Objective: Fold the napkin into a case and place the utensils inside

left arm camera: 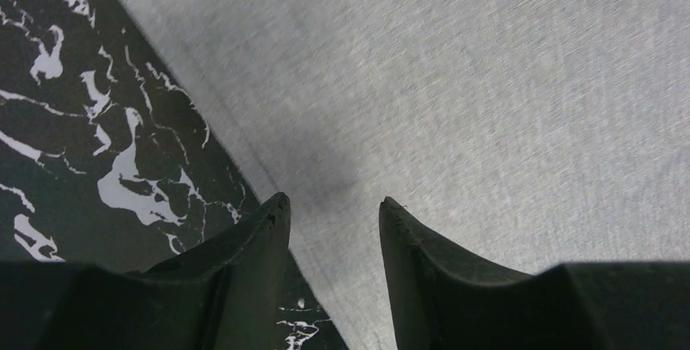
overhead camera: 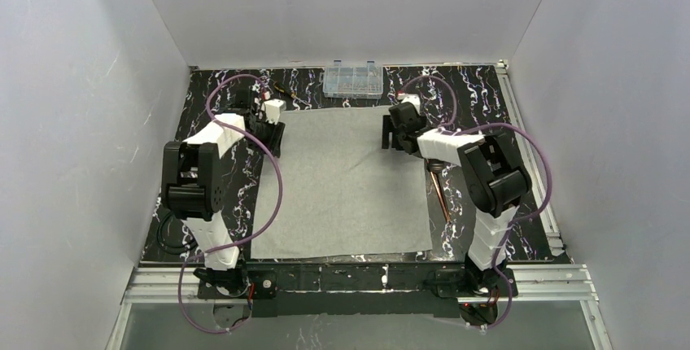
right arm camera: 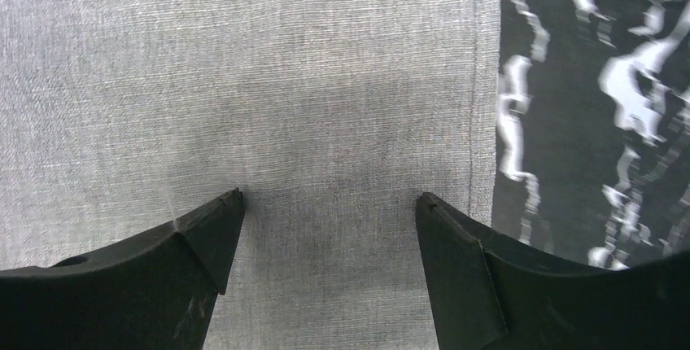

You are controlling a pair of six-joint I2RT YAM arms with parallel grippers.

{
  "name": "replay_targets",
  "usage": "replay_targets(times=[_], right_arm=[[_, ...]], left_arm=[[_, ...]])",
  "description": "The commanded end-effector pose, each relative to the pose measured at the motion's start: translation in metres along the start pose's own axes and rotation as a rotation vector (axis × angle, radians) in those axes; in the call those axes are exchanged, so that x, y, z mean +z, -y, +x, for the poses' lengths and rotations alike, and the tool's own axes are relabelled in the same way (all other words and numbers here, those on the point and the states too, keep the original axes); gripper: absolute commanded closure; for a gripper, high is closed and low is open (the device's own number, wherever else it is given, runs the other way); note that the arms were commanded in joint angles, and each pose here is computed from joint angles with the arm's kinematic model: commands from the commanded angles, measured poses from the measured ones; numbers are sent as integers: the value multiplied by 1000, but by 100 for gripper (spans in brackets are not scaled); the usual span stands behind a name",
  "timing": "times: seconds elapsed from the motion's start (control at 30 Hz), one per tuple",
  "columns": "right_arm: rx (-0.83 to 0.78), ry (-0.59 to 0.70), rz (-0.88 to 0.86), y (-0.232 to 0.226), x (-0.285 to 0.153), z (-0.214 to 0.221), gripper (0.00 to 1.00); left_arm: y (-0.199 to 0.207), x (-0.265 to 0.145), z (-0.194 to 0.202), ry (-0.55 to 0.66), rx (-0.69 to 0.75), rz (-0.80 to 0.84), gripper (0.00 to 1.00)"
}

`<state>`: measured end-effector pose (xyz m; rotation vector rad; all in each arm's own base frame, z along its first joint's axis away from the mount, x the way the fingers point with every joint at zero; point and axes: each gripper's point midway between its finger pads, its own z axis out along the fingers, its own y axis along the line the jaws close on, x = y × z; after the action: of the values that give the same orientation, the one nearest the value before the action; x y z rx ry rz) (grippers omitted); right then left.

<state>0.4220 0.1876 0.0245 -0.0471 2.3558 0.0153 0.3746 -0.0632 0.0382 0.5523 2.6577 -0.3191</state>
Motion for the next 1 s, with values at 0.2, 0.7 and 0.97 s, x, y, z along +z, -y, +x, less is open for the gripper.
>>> replay_targets(times=[0.2,0.7,0.97], right_arm=[[119,22,92,52,-18,1,14],[52,113,-141,1,-44,-62,2],[-7,81,-116,-17,-18,-65,4]], left_arm=[[23,10,-30,59,45,3,53],[56,-53,-36,68,129,107,37],[59,-44,49,-102,259,114,39]])
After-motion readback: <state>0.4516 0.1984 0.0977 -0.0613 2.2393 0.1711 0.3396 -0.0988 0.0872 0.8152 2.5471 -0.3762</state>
